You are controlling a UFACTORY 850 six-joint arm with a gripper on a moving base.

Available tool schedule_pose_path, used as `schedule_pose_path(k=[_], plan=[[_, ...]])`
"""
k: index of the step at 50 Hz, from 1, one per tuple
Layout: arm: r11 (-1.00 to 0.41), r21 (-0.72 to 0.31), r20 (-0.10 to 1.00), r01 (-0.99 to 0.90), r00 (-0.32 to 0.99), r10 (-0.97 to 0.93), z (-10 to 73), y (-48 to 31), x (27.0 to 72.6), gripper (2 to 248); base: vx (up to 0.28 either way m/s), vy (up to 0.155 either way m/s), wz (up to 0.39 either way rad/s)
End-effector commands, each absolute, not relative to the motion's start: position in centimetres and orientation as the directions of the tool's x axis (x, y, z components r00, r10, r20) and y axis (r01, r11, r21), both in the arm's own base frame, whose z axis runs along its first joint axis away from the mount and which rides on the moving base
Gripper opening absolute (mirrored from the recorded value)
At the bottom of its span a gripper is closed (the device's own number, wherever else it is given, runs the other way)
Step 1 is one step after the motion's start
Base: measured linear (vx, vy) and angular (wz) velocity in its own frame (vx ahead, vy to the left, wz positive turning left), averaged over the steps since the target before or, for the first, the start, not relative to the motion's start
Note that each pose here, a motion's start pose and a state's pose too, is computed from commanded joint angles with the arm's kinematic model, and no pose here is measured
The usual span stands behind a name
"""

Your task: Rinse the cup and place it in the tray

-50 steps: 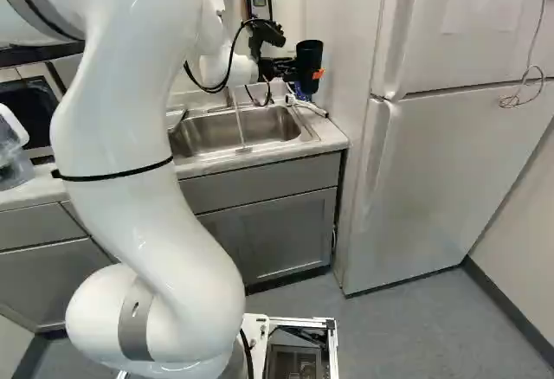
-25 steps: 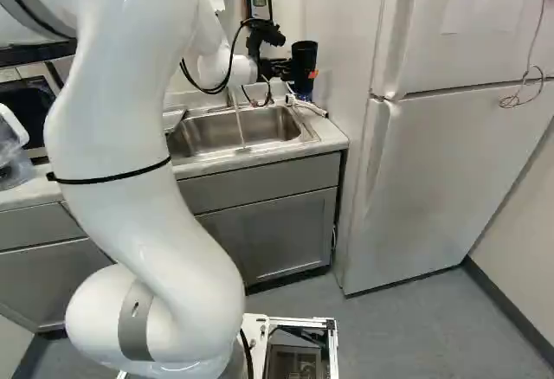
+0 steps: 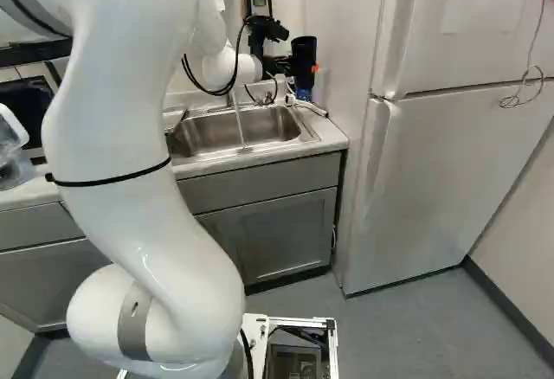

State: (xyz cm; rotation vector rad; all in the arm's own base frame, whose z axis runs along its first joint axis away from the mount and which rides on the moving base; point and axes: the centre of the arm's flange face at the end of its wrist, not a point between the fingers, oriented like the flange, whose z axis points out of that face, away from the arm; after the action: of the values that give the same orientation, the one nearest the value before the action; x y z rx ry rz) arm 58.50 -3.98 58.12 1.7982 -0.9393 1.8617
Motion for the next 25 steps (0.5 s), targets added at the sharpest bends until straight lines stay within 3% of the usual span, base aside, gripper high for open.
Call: schedule_pose_path(k=[18, 25], plan=[[-0.783, -0.124, 0.992, -0.61, -0.075, -0.099, 58.54, -3.36, 58.87, 125, 0.0, 0.0, 0.0], [-0.799, -0.142, 0.99, -0.585, -0.082, -0.116, 58.55, -3.53, 58.8, 125, 0.0, 0.0, 0.0]])
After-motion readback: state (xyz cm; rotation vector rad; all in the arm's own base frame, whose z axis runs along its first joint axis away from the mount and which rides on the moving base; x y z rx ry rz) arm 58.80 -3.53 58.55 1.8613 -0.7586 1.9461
